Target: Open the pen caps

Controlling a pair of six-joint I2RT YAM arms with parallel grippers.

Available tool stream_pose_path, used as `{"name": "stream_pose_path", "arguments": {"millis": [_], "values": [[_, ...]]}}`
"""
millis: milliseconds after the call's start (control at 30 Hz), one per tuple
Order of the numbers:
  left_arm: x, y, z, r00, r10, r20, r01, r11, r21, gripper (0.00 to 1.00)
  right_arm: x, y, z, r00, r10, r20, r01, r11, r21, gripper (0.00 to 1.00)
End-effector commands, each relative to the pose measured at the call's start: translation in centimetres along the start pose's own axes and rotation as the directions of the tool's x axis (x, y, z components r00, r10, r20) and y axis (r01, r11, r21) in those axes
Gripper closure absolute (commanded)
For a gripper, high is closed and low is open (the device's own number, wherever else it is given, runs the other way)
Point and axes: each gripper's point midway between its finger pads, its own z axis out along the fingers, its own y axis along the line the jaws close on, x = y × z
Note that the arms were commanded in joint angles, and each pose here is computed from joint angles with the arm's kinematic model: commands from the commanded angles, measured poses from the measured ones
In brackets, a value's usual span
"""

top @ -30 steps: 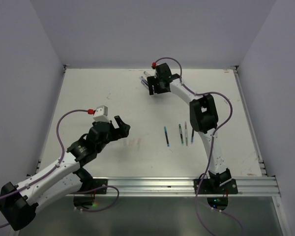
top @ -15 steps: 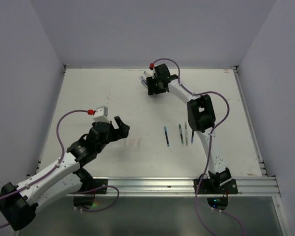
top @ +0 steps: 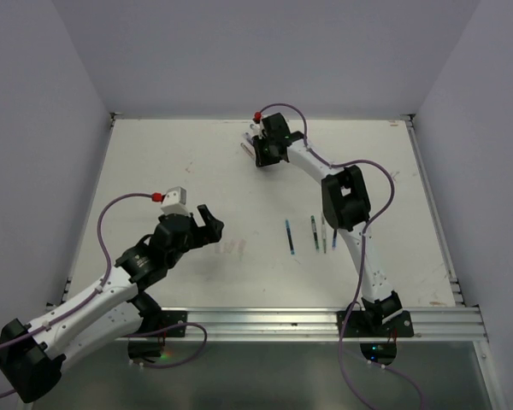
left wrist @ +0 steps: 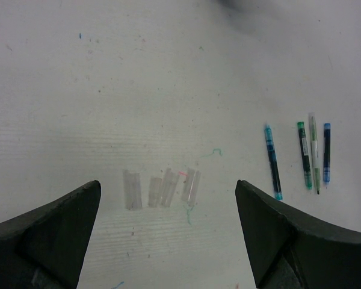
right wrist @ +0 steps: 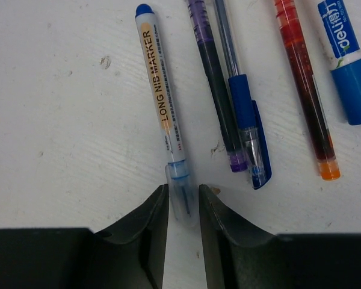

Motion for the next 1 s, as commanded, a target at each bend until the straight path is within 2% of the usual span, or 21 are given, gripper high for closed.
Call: {"name": "stream_pose_path", "arguments": {"millis": [0, 100, 367, 667, 800, 833, 900, 933, 967], "values": [[-0.1, 0.8, -0.2, 1.000, -0.017, 0.015, 0.017, 0.999, -0.028, 0.05, -0.3, 0.0, 0.5, 1.000, -0.005, 0.009, 0.005, 1.000, 0.031, 0.71], [0.0, 0.9, -0.3, 0.999, -0.033, 0.013, 0.034, 0.999, -0.032, 0.05, 0.4, -0.1, 1.1, 1.000, -0.009, -0.010, 0.009, 0.999, 0.036, 0.74], [-0.1, 0.6, -0.6, 0.998, -0.058, 0.010, 0.058, 0.998, -0.022, 0.04, 1.3, 1.0, 1.6, 0.999, -0.038, -0.034, 0.039, 0.999, 0.016, 1.00], [0.3, 1.3, -0.9, 0.995, -0.095, 0.008, 0.095, 0.994, -0.046, 0.07, 1.5, 5.4, -0.1, 0.999, -0.053, 0.011, 0.054, 0.990, -0.129, 1.00], [0.0, 1.2, -1.3, 0.989, -0.145, 0.029, 0.146, 0.989, -0.031, 0.08, 0.0, 7.4, -3.8, 0.997, -0.018, 0.076, 0.032, 0.980, -0.198, 1.00], [-0.1, 1.1, -1.4, 0.988, -0.153, 0.031, 0.153, 0.988, -0.021, 0.09, 1.5, 7.3, -3.9, 0.999, -0.003, 0.049, 0.013, 0.979, -0.202, 1.00], [-0.3, 0.5, -1.5, 0.985, -0.171, 0.035, 0.171, 0.985, 0.006, 0.10, 0.1, 8.2, -6.5, 0.994, 0.012, 0.108, 0.014, 0.972, -0.235, 1.00], [-0.2, 0.3, -1.5, 0.984, -0.178, 0.029, 0.178, 0.984, 0.019, 0.10, 1.9, 8.0, -6.8, 0.997, 0.033, 0.075, -0.014, 0.971, -0.238, 1.00], [-0.3, -0.1, -1.5, 0.983, -0.182, 0.027, 0.181, 0.983, 0.035, 0.10, 1.8, 8.3, -7.4, 0.995, 0.041, 0.096, -0.015, 0.967, -0.253, 1.00]]}}
